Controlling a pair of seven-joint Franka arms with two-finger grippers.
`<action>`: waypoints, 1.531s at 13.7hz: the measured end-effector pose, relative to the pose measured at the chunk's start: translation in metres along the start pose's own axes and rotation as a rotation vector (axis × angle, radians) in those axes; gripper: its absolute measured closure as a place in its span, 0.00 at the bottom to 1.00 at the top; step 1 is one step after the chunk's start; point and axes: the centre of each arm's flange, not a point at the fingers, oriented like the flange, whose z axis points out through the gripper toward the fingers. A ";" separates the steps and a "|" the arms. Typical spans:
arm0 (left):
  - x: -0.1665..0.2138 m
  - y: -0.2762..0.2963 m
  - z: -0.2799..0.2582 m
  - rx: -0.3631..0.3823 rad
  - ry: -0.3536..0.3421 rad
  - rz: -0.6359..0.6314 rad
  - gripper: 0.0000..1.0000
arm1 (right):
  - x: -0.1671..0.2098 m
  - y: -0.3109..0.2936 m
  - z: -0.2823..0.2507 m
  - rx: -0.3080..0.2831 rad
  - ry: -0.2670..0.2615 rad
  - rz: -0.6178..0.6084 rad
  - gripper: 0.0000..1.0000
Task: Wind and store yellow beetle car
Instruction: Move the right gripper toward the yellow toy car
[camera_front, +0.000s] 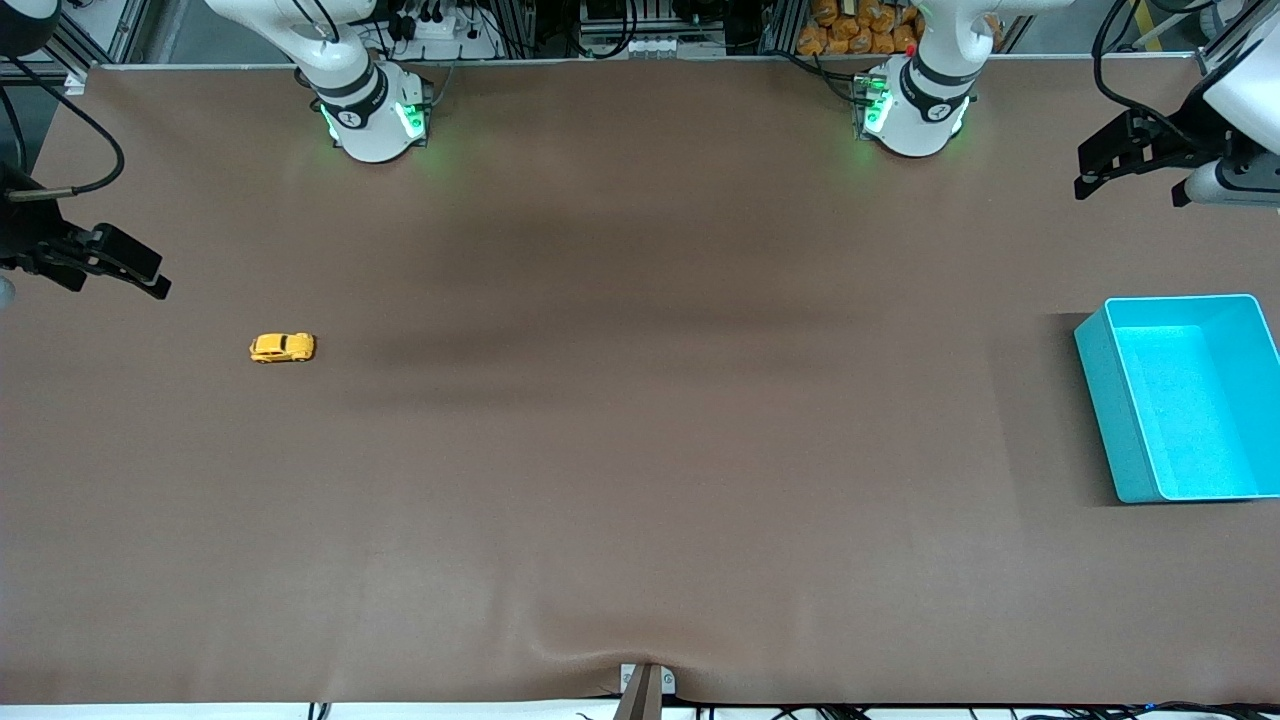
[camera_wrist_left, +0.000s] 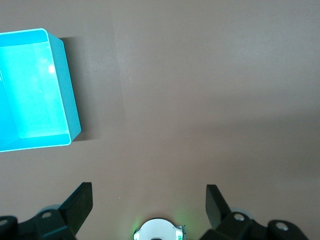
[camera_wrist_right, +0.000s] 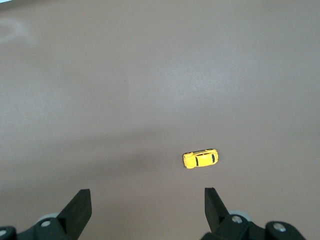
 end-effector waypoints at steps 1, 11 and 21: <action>0.000 0.000 0.000 0.000 0.000 -0.001 0.00 | 0.000 0.000 0.000 0.000 -0.001 0.000 0.00; 0.005 -0.015 0.004 -0.002 -0.003 -0.032 0.00 | -0.001 -0.007 0.005 -0.002 -0.021 -0.013 0.00; 0.016 -0.020 0.011 -0.004 0.002 -0.040 0.00 | 0.004 -0.025 0.059 -0.025 -0.128 -0.411 0.00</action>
